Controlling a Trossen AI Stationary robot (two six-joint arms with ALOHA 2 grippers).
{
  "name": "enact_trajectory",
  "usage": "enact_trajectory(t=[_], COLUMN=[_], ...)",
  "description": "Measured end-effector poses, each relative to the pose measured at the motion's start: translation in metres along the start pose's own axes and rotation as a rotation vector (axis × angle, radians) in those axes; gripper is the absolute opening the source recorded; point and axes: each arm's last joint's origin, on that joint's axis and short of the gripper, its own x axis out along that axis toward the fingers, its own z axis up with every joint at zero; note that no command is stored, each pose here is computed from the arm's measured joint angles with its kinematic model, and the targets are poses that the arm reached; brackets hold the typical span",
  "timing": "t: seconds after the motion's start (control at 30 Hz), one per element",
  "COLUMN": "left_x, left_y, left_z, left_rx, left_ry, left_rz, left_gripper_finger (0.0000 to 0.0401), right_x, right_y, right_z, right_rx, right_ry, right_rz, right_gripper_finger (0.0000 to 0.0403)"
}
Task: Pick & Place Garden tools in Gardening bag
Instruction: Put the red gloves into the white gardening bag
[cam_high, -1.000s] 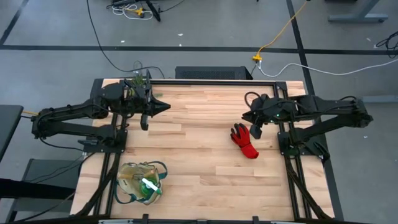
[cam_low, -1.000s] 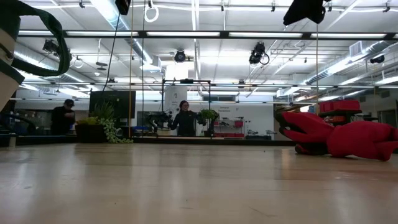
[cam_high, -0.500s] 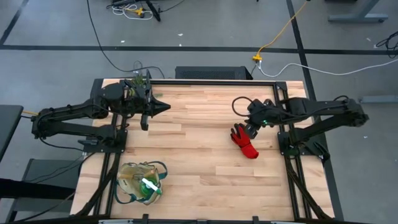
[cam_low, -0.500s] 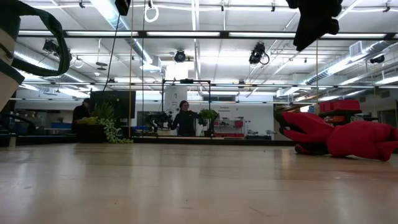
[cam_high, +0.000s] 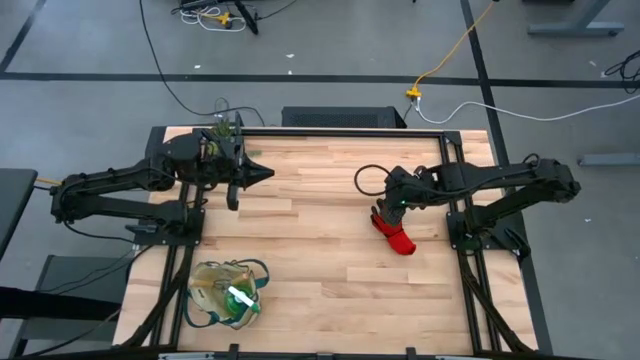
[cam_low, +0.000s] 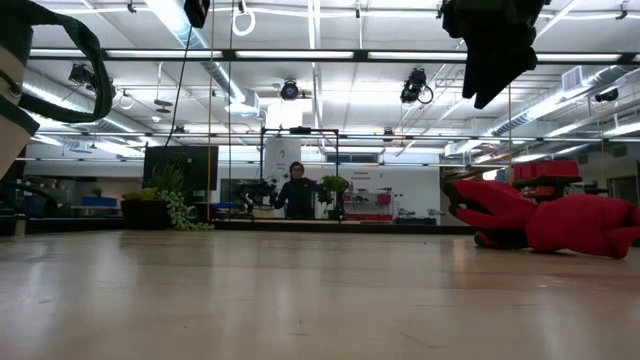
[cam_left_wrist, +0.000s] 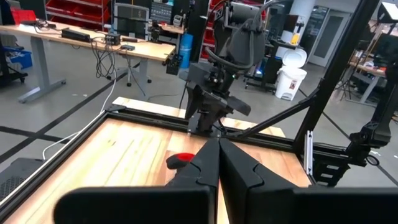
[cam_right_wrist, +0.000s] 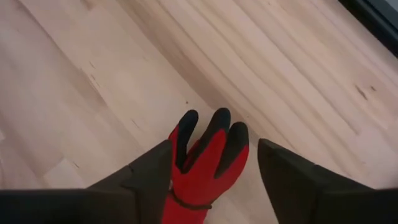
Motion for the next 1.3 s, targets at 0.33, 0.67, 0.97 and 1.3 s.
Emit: enact_trajectory(t=[0.33, 0.67, 0.97, 1.3], left_x=[0.0, 0.0, 0.0, 0.0], left_y=[0.0, 0.0, 0.0, 0.0], left_z=[-0.002, -0.002, -0.002, -0.002], left_rx=[-0.028, -0.028, -0.028, -0.028], left_ry=[0.017, 0.017, 0.017, 0.017], left_rz=[0.003, 0.003, 0.003, 0.003], left_gripper_finger=[0.0011, 0.0013, 0.0014, 0.0014], right_x=[0.003, 0.019, 0.044, 0.052], right_y=[0.002, 0.0, -0.007, -0.017], right_z=[0.0, -0.01, -0.022, -0.011], right_rx=[-0.003, 0.11, 0.18, 0.208], right_ry=[0.027, 0.1, 0.163, 0.176], right_rz=[0.011, 0.011, -0.007, 0.025], right_gripper_finger=[0.0281, 0.0293, 0.0293, 0.0293])
